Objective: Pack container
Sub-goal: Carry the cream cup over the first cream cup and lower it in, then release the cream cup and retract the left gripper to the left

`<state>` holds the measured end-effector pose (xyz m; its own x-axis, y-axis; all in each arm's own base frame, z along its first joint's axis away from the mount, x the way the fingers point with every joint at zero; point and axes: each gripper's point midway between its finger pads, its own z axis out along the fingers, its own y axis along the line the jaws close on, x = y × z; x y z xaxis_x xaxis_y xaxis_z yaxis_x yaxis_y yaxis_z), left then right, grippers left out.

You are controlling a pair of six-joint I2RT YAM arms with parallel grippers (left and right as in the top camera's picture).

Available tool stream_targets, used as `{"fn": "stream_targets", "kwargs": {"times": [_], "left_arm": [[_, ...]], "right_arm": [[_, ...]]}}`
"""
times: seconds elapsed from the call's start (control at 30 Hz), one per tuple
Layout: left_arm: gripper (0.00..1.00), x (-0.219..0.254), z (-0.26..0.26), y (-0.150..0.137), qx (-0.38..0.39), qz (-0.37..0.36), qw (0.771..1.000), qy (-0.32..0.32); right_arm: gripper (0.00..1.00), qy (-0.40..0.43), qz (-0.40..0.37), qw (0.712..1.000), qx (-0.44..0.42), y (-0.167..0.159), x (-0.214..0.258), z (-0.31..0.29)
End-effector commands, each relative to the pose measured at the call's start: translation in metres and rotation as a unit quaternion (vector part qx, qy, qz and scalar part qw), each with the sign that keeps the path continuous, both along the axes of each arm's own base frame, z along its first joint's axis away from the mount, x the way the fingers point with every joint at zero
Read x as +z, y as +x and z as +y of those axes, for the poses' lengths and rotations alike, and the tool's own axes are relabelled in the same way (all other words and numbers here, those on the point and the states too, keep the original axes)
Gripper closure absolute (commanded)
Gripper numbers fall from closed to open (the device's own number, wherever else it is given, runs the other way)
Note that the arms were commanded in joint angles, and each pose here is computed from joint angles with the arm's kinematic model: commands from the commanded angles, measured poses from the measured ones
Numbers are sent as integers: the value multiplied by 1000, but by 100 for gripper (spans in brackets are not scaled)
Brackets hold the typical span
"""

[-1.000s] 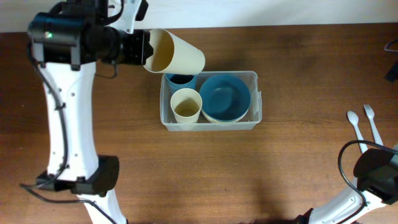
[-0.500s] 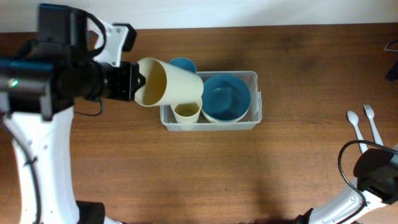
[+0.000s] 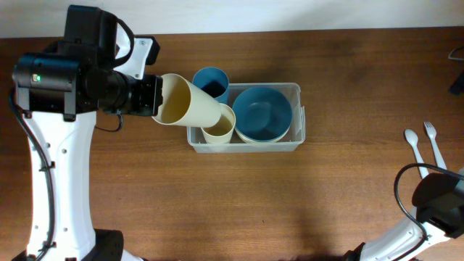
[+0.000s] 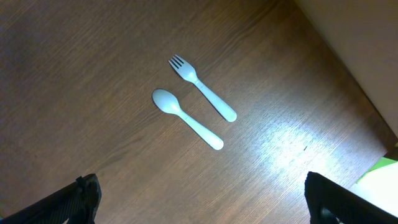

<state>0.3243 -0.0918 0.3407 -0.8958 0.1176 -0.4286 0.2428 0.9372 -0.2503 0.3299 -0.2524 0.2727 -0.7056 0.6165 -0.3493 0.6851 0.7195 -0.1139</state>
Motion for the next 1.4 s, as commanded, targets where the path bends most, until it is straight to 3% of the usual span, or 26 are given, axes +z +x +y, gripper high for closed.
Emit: {"fn": "stream_targets", "kwargs": {"times": [0.0, 0.77, 1.37], "left_arm": [[98, -12, -1, 11, 4, 19, 1000, 3], [98, -41, -29, 20, -32, 61, 998, 10], [97, -50, -20, 26, -21, 66, 997, 39]], "right_arm": [[1, -3, 6, 1000, -2, -1, -2, -2], [1, -3, 6, 1000, -2, -1, -2, -2], [1, -3, 6, 1000, -2, -1, -2, -2]]}}
